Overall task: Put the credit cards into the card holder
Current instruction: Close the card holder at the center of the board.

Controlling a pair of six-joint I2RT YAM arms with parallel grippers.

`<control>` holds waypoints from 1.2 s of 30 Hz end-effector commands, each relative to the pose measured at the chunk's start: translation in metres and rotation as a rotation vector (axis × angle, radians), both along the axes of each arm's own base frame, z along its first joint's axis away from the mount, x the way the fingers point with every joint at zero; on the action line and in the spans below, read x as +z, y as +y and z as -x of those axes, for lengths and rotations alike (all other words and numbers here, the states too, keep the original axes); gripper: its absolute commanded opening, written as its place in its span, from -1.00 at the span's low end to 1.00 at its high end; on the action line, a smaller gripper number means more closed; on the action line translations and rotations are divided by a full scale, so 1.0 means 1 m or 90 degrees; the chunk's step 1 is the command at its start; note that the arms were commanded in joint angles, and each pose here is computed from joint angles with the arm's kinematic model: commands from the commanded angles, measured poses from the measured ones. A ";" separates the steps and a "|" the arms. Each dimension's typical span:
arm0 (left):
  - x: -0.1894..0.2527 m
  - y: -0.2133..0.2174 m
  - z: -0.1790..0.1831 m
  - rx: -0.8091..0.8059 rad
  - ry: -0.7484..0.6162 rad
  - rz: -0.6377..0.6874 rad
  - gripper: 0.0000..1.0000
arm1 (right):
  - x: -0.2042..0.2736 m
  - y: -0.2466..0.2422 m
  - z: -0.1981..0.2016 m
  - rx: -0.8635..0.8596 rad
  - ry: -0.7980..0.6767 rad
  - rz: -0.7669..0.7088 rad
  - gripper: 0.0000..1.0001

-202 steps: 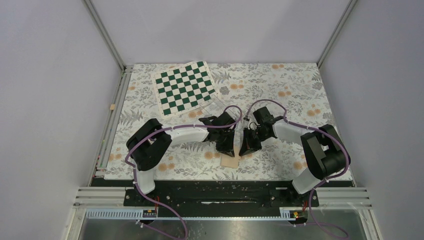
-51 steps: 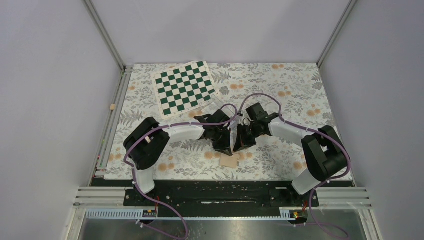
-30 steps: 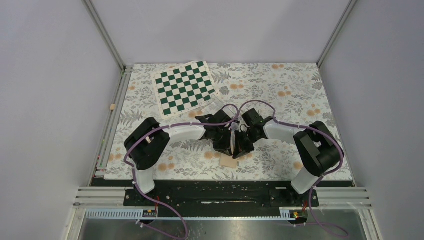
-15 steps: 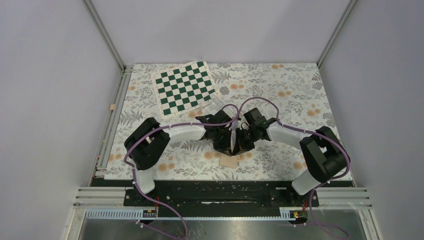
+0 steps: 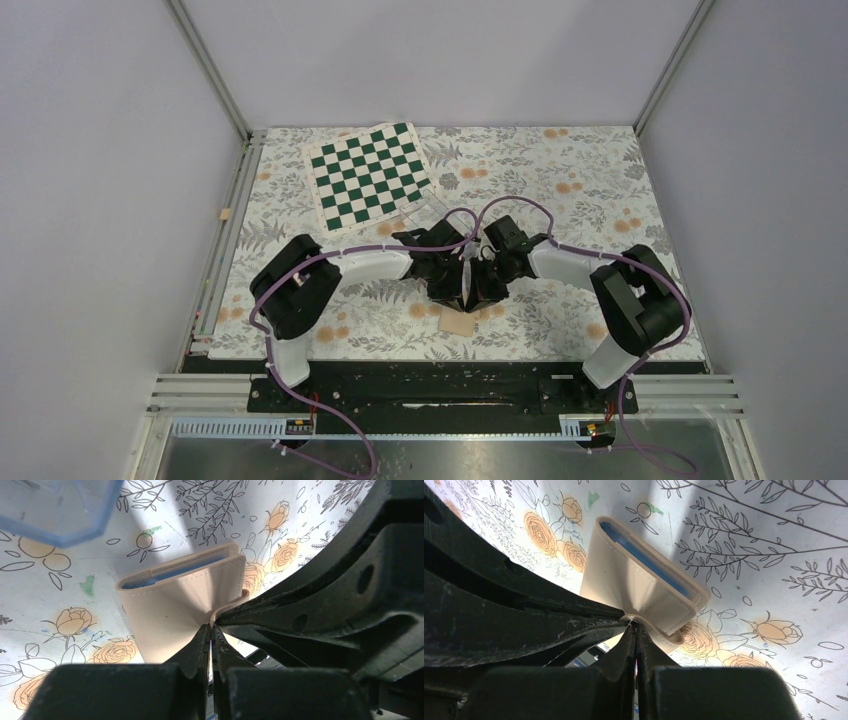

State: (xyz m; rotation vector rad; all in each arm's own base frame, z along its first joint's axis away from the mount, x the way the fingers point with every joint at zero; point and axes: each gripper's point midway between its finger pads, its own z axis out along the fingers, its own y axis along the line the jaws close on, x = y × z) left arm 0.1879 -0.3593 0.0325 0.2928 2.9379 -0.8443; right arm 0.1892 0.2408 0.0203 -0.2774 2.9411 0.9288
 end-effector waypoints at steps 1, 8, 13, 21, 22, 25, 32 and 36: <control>-0.040 0.033 0.017 -0.004 0.015 -0.123 -1.00 | -0.033 -0.024 0.010 0.015 -0.003 0.132 -1.00; -0.051 0.049 0.024 0.006 0.009 -0.173 -1.00 | -0.046 -0.041 0.029 0.039 0.023 0.222 -1.00; -0.052 0.048 0.028 0.005 0.008 -0.160 -1.00 | -0.039 -0.036 0.030 0.048 0.011 0.202 -1.00; -0.015 0.019 0.017 -0.003 -0.017 -0.073 -1.00 | 0.019 -0.005 0.006 0.038 -0.086 0.083 -1.00; -0.014 0.019 0.016 -0.003 -0.018 -0.072 -1.00 | 0.026 -0.003 0.001 0.034 -0.099 0.076 -1.00; -0.013 0.019 0.016 -0.002 -0.020 -0.071 -1.00 | 0.038 0.001 -0.009 0.026 -0.122 0.068 -1.00; -0.003 0.016 0.014 -0.004 -0.034 -0.055 -1.00 | 0.019 -0.006 -0.019 0.019 -0.106 0.127 -1.00; 0.001 0.016 0.013 -0.004 -0.039 -0.048 -1.00 | 0.000 -0.012 -0.020 0.016 -0.085 0.165 -1.00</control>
